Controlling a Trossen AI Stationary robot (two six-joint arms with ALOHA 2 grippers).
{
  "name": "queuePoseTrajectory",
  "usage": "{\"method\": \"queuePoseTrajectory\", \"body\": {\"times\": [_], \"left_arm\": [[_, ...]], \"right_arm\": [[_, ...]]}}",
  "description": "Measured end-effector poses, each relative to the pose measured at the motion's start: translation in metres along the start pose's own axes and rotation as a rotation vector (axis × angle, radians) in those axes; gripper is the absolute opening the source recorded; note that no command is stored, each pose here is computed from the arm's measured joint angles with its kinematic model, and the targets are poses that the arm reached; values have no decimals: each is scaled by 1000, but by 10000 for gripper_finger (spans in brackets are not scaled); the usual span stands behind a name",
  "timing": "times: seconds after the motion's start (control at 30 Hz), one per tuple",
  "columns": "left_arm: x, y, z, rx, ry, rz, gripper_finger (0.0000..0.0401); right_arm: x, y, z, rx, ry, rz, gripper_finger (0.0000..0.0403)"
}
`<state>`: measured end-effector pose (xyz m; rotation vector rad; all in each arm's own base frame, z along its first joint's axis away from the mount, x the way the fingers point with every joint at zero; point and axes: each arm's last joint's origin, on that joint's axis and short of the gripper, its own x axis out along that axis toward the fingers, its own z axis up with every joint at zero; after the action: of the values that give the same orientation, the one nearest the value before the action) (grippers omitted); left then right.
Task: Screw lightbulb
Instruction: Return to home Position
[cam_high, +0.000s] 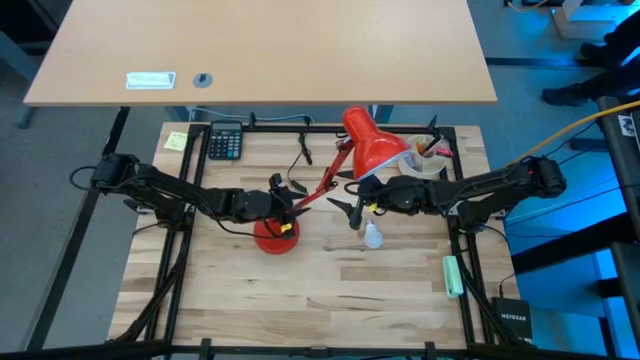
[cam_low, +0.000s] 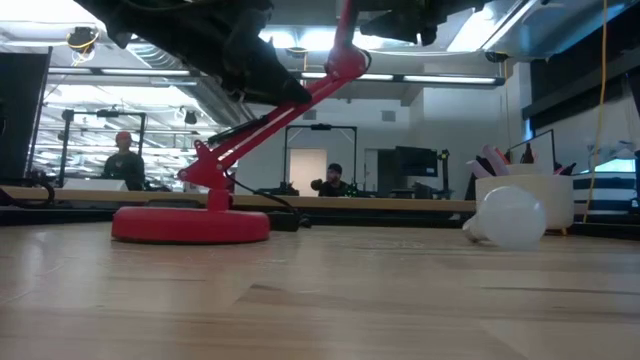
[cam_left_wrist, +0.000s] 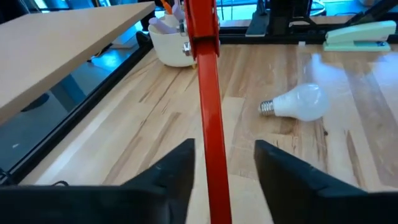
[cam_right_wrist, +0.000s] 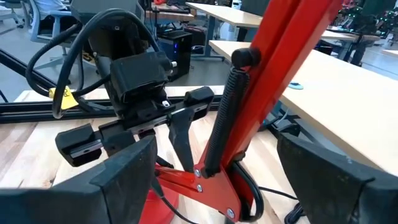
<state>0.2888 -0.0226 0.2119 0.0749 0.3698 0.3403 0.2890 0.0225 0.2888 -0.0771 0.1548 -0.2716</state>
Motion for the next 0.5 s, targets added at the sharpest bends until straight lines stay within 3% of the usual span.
{"method": "queuePoseTrajectory", "body": {"times": [0.23, 0.5], "left_arm": [[-2, 1, 2, 16, -7, -1, 213], [-17, 8, 17, -14, -72, 6, 227]], "right_arm": [[0, 0, 0, -16, 0, 0, 335], [0, 0, 0, -19, 0, 0, 335]]}}
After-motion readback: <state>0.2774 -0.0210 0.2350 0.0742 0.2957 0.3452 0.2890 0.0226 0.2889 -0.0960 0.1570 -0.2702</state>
